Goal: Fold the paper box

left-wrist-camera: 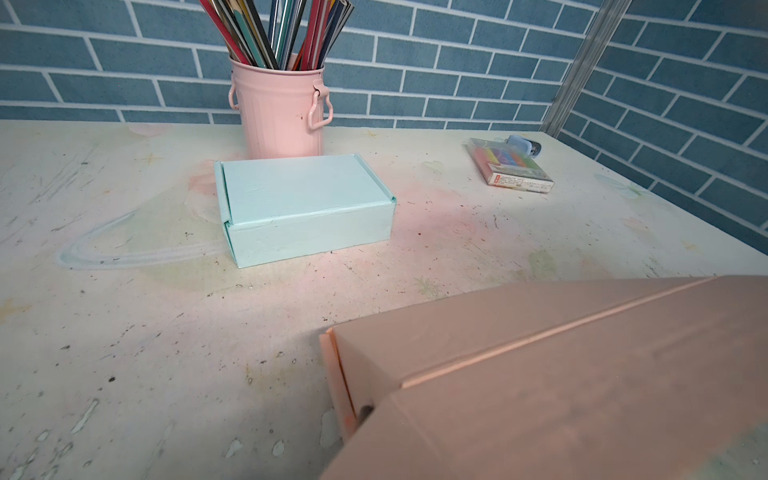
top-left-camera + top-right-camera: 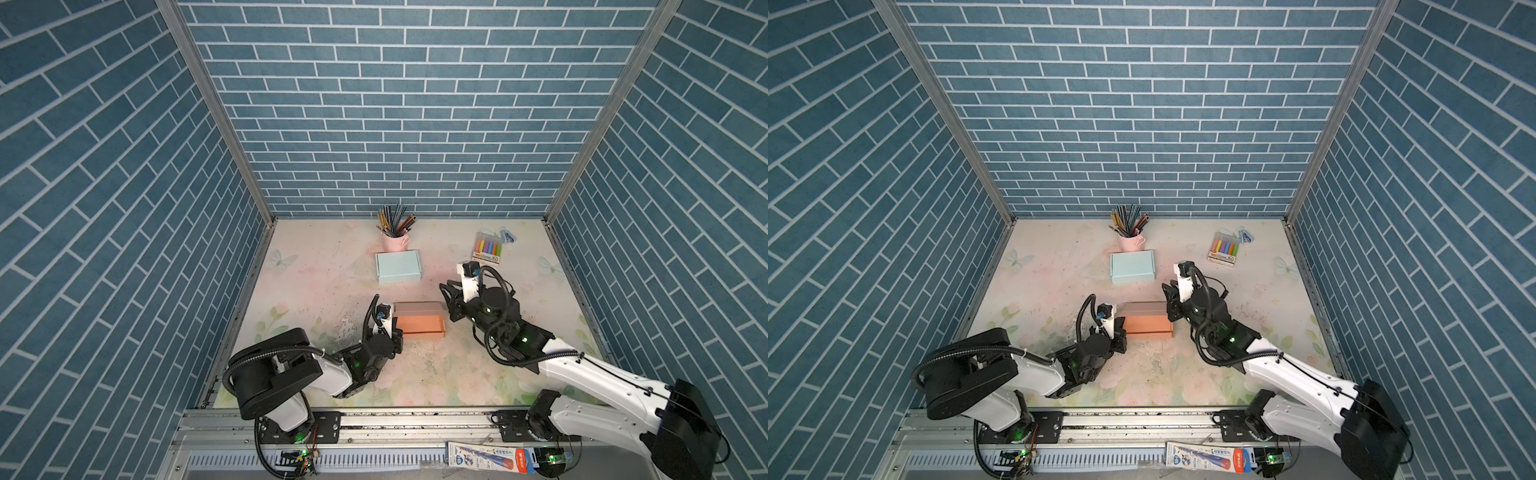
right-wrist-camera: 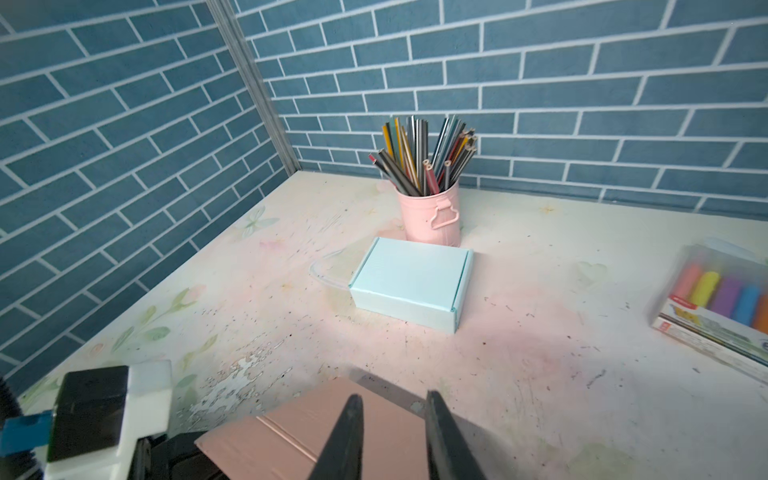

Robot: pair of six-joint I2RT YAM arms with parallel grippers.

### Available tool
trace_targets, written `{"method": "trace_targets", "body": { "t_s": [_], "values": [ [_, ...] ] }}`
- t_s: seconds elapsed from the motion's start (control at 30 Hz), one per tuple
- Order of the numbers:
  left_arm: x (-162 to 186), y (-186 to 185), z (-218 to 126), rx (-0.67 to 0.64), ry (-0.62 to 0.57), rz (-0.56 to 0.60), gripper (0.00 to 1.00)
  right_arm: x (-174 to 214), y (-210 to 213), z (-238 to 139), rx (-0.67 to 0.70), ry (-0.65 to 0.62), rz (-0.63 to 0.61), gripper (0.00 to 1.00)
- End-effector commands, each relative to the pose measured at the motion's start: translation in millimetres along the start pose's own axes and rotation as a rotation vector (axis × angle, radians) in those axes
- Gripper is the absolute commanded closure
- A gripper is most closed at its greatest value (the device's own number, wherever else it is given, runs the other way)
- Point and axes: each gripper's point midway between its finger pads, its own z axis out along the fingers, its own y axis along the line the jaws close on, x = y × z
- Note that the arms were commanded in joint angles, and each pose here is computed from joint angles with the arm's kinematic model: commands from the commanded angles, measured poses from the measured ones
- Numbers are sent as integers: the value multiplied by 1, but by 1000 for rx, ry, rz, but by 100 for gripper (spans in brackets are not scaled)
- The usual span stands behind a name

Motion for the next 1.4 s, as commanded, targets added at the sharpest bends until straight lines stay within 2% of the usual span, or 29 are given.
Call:
{"method": "trace_targets", "body": {
  "t_s": [0.0,0.23,0.3,0.43,0.6,0.73,0.87,0.93,1.1,1.23,1.37],
  "values": [
    [23,2,-1,-9,80,45,100,26,10,15,-50,140,24,74],
    [22,-3,-4,11,78,47,98,62,14,34,-76,254,30,75],
    [22,-6,-5,34,87,39,90,69,12,36,-70,266,30,75],
    [27,-17,-11,111,129,14,66,87,7,41,-51,307,18,76],
    [32,-22,-23,151,170,3,57,108,3,43,-34,356,18,78],
    [28,-25,-35,189,187,10,42,108,6,39,-56,331,15,77],
    [28,-41,-50,295,252,13,21,110,3,39,-37,336,10,78],
    [31,-49,-60,353,294,7,15,112,2,40,-33,340,6,78],
    [23,-51,-79,398,324,24,14,119,-1,42,-23,356,4,78],
    [-4,-51,-88,400,280,57,13,125,-1,43,-24,371,7,78],
    [-36,-57,-91,415,223,38,12,127,-3,42,-19,375,7,78]
  ]
}}
